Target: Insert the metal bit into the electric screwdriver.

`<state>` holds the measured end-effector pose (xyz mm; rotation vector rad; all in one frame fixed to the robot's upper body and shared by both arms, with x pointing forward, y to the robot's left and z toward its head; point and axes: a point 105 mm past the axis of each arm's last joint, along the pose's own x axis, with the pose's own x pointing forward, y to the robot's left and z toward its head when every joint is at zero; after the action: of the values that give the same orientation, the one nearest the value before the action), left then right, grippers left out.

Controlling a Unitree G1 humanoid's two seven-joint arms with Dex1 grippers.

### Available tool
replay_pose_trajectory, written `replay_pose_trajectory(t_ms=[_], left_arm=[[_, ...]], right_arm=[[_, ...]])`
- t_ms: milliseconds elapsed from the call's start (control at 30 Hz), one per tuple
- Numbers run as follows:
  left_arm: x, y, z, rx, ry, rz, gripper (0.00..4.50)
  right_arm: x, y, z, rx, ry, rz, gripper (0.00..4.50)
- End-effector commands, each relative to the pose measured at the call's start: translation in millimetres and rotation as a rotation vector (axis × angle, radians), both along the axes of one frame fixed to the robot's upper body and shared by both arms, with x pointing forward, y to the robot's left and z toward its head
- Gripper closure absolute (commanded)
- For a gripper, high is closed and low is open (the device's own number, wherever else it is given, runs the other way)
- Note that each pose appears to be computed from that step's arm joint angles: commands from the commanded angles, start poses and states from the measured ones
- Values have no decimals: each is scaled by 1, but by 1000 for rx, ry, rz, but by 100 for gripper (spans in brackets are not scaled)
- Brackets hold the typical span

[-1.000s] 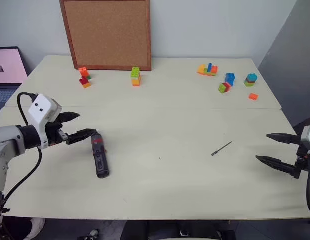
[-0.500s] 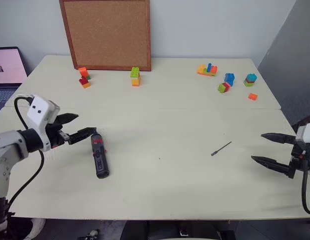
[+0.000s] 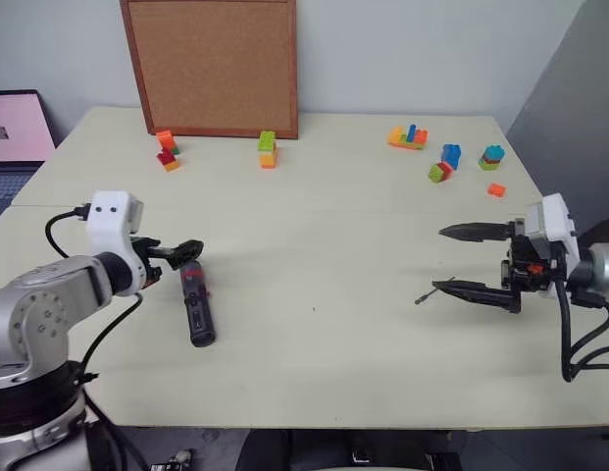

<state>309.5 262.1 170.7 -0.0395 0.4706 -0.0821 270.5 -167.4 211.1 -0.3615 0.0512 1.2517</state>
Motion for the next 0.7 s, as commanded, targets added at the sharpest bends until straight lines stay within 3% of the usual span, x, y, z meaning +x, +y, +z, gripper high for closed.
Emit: replay_pose_trajectory(t_ms=[33,333,700], left_arm=[[3,1,13,18,-19,105,10],[5,18,-9,-24,30,398,10],[18,2,-26,-57,119,366,10]], right_arm=[[10,13,10,7,5,93,4],[-1,37,19,-7,22,253,4],[13,54,27,-41,-66,195,4]])
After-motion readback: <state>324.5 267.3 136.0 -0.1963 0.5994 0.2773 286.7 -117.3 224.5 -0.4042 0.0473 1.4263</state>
